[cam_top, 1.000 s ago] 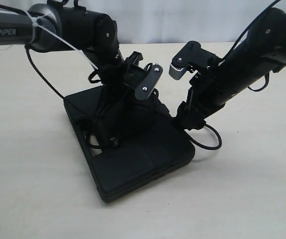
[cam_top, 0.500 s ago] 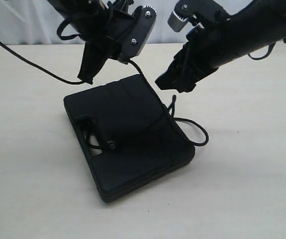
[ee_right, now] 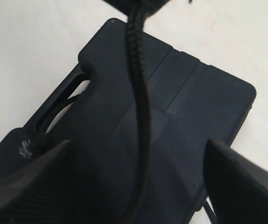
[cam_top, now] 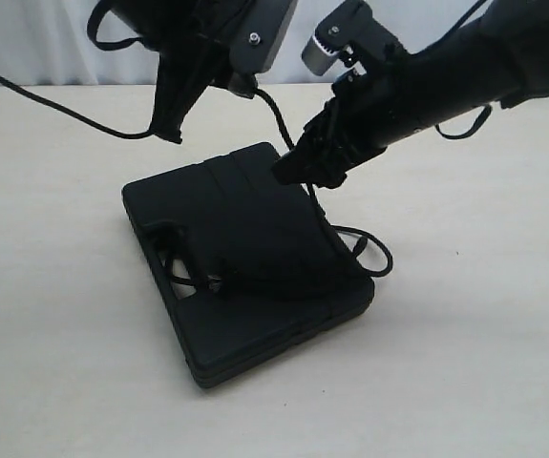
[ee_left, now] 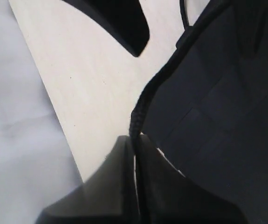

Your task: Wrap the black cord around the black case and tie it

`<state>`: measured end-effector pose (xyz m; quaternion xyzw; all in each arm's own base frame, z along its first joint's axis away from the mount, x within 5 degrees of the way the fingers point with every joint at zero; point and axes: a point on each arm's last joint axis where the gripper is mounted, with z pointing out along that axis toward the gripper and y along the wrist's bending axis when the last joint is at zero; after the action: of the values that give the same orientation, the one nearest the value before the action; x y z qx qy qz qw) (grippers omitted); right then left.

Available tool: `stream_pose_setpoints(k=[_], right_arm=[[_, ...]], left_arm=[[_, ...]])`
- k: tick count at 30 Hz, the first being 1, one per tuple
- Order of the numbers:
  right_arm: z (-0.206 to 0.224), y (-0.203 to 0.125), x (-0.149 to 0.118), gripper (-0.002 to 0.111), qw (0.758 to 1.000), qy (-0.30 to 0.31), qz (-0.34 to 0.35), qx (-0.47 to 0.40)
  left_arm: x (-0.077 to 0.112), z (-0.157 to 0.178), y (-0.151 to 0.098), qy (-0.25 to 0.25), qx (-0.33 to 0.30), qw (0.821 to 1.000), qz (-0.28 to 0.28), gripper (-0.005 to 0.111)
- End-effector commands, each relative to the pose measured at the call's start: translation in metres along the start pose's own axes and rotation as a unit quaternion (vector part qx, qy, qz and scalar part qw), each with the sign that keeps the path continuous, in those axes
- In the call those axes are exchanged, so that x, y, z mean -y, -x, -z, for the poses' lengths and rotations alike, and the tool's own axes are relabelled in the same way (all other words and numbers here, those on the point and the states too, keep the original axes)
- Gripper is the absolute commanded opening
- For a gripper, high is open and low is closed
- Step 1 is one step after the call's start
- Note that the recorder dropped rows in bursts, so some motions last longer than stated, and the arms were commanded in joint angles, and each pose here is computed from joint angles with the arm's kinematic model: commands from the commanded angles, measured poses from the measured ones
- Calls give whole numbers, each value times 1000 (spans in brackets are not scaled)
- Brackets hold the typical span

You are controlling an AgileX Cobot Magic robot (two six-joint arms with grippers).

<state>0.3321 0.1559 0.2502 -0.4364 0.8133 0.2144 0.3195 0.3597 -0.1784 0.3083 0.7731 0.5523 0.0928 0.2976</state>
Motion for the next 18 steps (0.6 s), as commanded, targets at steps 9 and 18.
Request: stream_pose_setpoints(k=[9, 18], right_arm=[[5, 4, -1, 4, 1000, -2, -7, 1], [39, 12, 25, 4, 995, -52, -89, 4]], left_arm=[[-2, 9, 4, 11, 19, 995, 92, 4], [-3, 32, 3, 34, 3, 952, 303, 49]])
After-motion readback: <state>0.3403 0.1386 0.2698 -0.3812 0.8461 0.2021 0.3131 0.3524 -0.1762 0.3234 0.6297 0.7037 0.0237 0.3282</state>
